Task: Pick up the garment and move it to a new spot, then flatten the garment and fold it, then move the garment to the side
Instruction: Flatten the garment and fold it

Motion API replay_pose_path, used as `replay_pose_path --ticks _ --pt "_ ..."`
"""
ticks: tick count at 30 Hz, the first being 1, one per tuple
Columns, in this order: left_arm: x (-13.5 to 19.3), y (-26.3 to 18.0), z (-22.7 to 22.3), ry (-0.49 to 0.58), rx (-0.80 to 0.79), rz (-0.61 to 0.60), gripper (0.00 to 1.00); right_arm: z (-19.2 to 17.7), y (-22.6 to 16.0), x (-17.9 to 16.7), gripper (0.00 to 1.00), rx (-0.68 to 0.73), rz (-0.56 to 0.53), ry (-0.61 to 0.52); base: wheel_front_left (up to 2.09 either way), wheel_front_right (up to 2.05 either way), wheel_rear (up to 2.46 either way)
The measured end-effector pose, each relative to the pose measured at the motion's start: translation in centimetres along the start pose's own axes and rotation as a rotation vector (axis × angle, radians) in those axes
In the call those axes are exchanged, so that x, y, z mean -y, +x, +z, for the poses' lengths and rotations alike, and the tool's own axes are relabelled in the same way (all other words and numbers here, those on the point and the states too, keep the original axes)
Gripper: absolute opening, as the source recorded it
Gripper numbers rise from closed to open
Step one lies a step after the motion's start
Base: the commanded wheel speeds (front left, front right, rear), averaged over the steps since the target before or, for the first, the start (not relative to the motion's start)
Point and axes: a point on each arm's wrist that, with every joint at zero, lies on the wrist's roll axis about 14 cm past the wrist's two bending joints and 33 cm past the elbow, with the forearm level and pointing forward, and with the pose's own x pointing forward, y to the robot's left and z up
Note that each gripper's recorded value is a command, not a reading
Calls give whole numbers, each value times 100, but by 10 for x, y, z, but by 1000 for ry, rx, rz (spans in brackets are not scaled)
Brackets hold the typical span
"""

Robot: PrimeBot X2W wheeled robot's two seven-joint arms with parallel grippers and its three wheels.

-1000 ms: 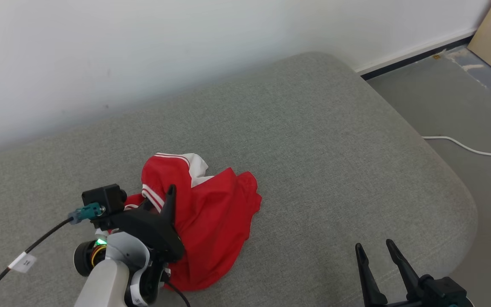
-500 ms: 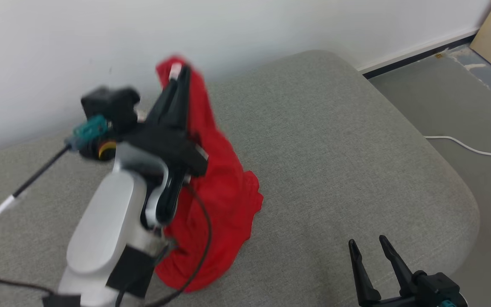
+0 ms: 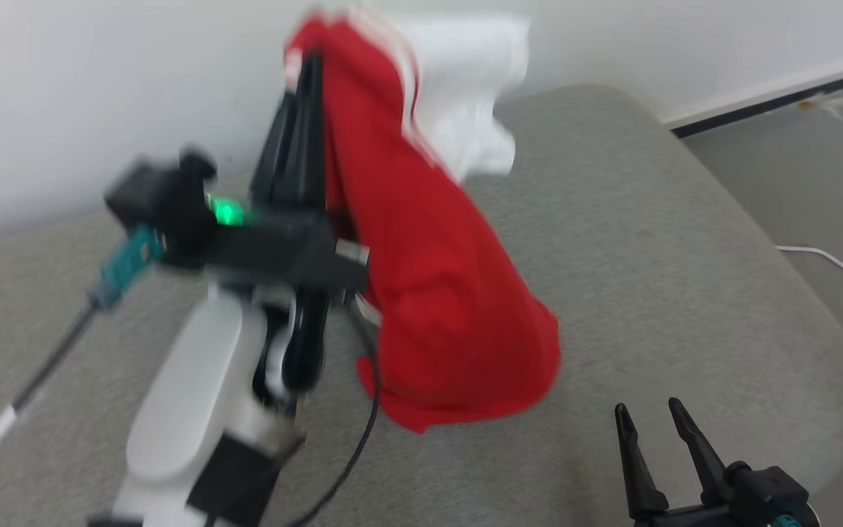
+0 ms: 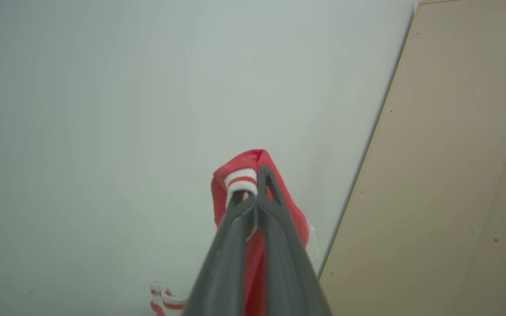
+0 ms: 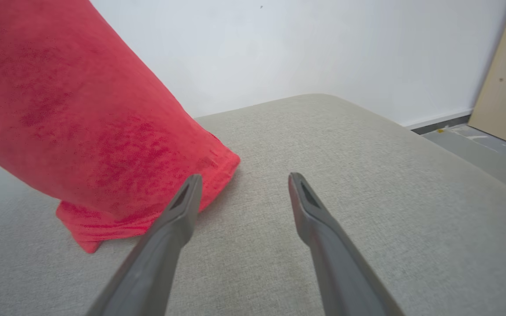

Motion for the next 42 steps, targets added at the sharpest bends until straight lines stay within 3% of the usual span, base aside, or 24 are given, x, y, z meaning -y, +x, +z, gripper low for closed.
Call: replay_pose_path --ticks 6,12,19,29,30,32,38,42 --pt "-101 -122 -53 0 -203 340 0 -8 19 -29 100 -23 96 -5 0 0 0" --pt "-143 -216 -65 -1 -296 578 0 -14 31 -55 100 -43 186 -12 0 0 0" --pt "-159 -297 -68 6 -358 774 0 -21 39 -82 100 -66 275 -6 0 0 0" --pt "-153 -330 -57 73 -367 825 0 -13 32 -84 100 -47 295 -13 0 0 0" --pt "-152 -331 -57 77 -369 824 28 -12 31 -82 100 -45 291 -14 0 0 0" --pt "-147 -330 -58 80 -369 810 100 -12 29 -80 100 -47 286 -15 0 0 0" --pt "-146 -339 -50 129 -370 811 100 -4 25 -70 100 -27 263 -19 0 0 0" --pt "-148 -338 -27 216 -328 802 100 1 24 -62 100 -21 242 -23 0 0 0"
